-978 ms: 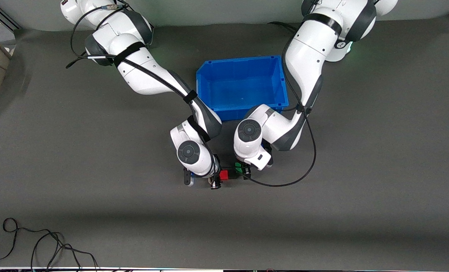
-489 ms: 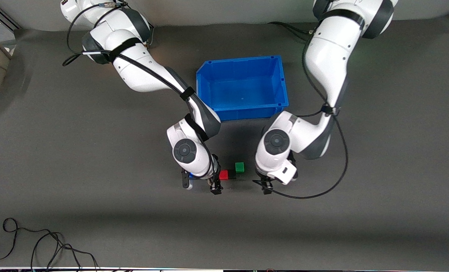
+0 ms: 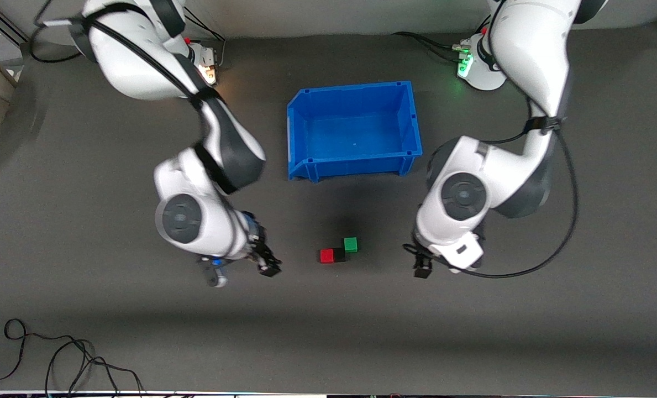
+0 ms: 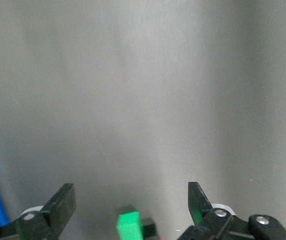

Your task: Attach green and red cubes to black cube

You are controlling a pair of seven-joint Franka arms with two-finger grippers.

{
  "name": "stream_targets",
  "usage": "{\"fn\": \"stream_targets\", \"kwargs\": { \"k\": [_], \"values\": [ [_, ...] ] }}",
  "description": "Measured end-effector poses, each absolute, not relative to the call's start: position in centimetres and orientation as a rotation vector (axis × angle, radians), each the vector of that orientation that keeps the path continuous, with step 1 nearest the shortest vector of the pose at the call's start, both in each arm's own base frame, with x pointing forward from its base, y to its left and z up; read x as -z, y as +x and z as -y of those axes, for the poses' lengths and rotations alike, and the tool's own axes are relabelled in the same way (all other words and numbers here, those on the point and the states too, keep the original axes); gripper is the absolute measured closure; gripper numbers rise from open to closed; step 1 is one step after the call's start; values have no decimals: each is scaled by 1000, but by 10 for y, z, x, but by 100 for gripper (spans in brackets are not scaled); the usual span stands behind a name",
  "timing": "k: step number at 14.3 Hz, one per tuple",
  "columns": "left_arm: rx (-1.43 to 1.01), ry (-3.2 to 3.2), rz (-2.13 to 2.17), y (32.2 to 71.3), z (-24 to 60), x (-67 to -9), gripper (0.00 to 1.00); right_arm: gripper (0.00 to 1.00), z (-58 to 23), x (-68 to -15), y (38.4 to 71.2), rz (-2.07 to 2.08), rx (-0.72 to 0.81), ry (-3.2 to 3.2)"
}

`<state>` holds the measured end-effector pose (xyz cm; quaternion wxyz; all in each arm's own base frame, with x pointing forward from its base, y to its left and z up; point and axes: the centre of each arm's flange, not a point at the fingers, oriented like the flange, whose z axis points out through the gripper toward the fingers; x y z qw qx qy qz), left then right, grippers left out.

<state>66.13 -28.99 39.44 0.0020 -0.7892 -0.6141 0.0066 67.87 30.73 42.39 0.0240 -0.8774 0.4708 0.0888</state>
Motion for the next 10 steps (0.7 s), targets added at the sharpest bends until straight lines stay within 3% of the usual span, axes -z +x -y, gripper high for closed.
{"fn": "stream_targets", "kwargs": {
  "k": [6, 10],
  "values": [
    [-181, -2724, 1470, 658, 141, -481, 0, 1, -137, -587, 621, -803, -421, -2980],
    [-242, -2938, 1054, 641, 58, -528, 0, 0, -70, -637, 581, -487, -414, -3067]
  ]
}}
